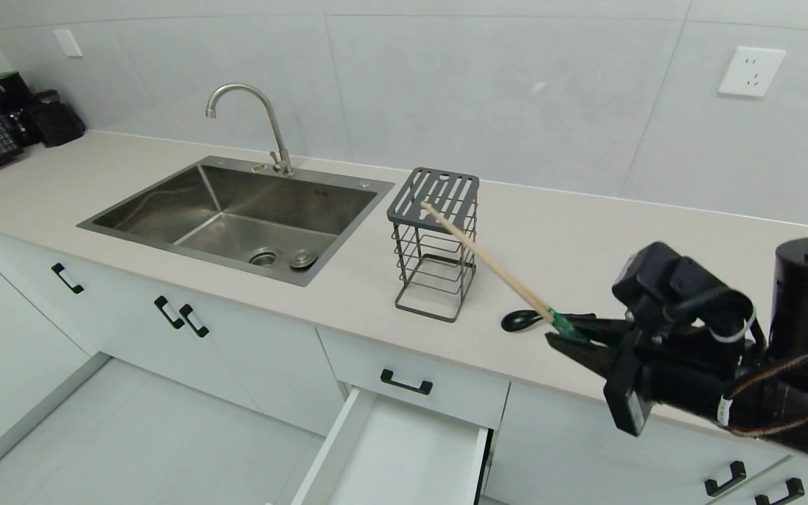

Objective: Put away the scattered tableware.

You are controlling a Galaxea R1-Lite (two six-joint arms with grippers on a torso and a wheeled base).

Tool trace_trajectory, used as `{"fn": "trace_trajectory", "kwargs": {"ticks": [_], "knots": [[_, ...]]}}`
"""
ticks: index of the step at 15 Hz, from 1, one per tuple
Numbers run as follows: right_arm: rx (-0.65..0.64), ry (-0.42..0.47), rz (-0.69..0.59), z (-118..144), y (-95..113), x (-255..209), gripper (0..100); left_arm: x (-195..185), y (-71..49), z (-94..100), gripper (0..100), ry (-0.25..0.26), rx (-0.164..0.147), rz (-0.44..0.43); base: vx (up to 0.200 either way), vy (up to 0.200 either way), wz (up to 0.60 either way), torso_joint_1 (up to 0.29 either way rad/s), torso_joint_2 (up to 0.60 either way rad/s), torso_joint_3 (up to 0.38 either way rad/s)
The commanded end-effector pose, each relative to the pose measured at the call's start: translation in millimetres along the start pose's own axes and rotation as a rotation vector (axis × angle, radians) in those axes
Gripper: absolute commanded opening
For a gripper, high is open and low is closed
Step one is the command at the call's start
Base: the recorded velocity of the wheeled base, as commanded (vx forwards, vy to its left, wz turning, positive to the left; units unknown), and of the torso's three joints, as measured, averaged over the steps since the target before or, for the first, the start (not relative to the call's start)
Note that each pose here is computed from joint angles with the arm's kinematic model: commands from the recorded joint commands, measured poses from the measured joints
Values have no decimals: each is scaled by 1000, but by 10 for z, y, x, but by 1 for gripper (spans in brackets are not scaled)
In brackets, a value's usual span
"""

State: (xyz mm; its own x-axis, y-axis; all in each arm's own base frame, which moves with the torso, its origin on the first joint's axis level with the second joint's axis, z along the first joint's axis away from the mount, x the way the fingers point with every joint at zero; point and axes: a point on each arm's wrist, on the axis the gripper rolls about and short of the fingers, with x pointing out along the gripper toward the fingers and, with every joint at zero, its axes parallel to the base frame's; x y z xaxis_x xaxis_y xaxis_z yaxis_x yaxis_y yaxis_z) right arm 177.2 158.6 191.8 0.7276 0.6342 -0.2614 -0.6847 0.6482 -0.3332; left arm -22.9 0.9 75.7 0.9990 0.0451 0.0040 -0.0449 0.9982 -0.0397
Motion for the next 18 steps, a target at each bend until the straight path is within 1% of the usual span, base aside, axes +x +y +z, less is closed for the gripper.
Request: {"fn": "trace_trajectory", "kwargs": {"ticks": [1, 3, 5, 7, 9, 11, 13, 14, 15, 16, 18], "knots": [[-16, 59, 140, -382, 185, -62, 0, 1, 0, 1, 100, 1, 0, 1, 0, 0, 0, 0, 0, 0], [-20, 17, 151, -278, 181, -20, 0, 1, 0, 1, 100, 1, 0, 1, 0, 0, 0, 0, 0, 0], [-21, -15, 151, -150, 162, 126, 0, 1, 0, 1, 100, 1, 0, 1, 0, 0, 0, 0, 0, 0], [-17, -19, 138, -135, 130, 164, 0, 1, 0, 1, 100, 1, 0, 1, 0, 0, 0, 0, 0, 0], [-9, -2, 137, -185, 108, 146, 0, 1, 0, 1, 100, 1, 0, 1, 0, 0, 0, 0, 0, 0], [-6, 42, 171, -307, 161, 155, 0, 1, 0, 1, 100, 1, 0, 1, 0, 0, 0, 0, 0, 0], [-19, 93, 247, -416, 334, 206, 0, 1, 0, 1, 100, 1, 0, 1, 0, 0, 0, 0, 0, 0], [-23, 111, 263, -447, 385, 220, 0, 1, 0, 1, 100, 1, 0, 1, 0, 0, 0, 0, 0, 0], [-40, 136, 291, -447, 489, 283, 0, 1, 0, 1, 100, 1, 0, 1, 0, 0, 0, 0, 0, 0], [-43, 128, 286, -400, 498, 326, 0, 1, 0, 1, 100, 1, 0, 1, 0, 0, 0, 0, 0, 0], [-37, 79, 287, -249, 521, 389, 0, 1, 0, 1, 100, 1, 0, 1, 0, 0, 0, 0, 0, 0]]}}
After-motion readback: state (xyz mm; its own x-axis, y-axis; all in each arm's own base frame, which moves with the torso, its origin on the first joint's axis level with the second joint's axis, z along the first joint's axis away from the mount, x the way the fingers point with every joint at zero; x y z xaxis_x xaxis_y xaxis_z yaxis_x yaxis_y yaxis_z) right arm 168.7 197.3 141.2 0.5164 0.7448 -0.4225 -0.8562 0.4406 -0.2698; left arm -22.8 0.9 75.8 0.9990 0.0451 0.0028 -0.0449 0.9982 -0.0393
